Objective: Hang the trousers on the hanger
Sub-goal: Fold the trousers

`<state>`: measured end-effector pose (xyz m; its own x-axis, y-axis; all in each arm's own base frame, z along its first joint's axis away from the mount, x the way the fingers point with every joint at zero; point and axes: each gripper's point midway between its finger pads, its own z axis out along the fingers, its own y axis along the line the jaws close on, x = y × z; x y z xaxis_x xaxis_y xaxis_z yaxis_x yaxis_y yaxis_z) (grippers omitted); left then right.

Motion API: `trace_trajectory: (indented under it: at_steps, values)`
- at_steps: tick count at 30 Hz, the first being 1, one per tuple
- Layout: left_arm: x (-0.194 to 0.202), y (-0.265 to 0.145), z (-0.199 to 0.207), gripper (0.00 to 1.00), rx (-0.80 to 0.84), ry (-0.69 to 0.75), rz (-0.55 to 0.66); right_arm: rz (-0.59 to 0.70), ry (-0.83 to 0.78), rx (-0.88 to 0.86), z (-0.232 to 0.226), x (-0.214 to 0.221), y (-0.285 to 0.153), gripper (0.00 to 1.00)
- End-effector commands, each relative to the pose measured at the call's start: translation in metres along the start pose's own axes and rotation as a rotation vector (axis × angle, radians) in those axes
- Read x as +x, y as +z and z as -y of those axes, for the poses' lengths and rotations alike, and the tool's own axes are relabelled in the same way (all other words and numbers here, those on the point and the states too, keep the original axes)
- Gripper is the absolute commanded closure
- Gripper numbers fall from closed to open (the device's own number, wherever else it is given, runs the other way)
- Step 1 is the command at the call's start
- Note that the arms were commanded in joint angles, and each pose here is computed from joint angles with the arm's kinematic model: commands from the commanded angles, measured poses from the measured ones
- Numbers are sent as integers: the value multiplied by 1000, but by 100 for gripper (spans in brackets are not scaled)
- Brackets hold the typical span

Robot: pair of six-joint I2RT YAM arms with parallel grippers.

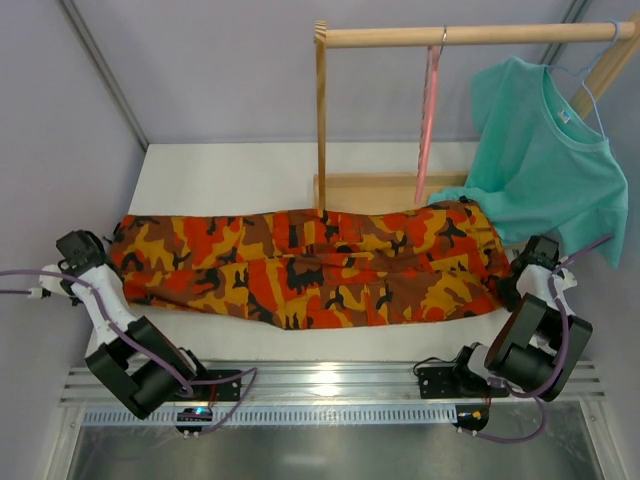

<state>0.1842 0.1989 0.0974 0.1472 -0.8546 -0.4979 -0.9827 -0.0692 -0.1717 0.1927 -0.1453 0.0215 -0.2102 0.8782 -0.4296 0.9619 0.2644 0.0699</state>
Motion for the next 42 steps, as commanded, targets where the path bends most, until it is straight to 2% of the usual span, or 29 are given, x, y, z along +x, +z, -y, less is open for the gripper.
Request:
trace_trajectory:
  at_steps: [1,4,8,14,22,26,30,37,39,41,42]
  values:
    - [-26,-25,1,99,27,-54,92,85,46,-7,-5,-18,8,67]
    - [-34,-38,-2,100,24,-85,121,89,25,16,-2,-21,7,96]
    - [-52,-63,1,99,39,-119,165,149,10,45,4,-44,-24,96]
    - [-65,-89,3,99,38,-124,170,354,66,37,22,-90,-112,96]
    - [-84,-125,11,100,31,-63,237,480,122,91,61,-104,-189,96]
    - [-84,-127,17,100,18,-20,246,537,119,152,85,-105,-213,96]
    - [-81,-126,24,100,18,11,257,549,114,166,98,-96,-218,96]
    - [-87,-119,30,100,-78,91,298,579,133,218,108,-102,-229,96]
    - [-92,-121,35,100,-81,93,321,577,111,203,99,-109,-226,96]
    - [-93,-117,39,100,-85,103,319,547,30,113,75,-112,-216,96]
    - [-92,-112,43,100,-93,110,314,486,-17,69,61,-106,-201,96]
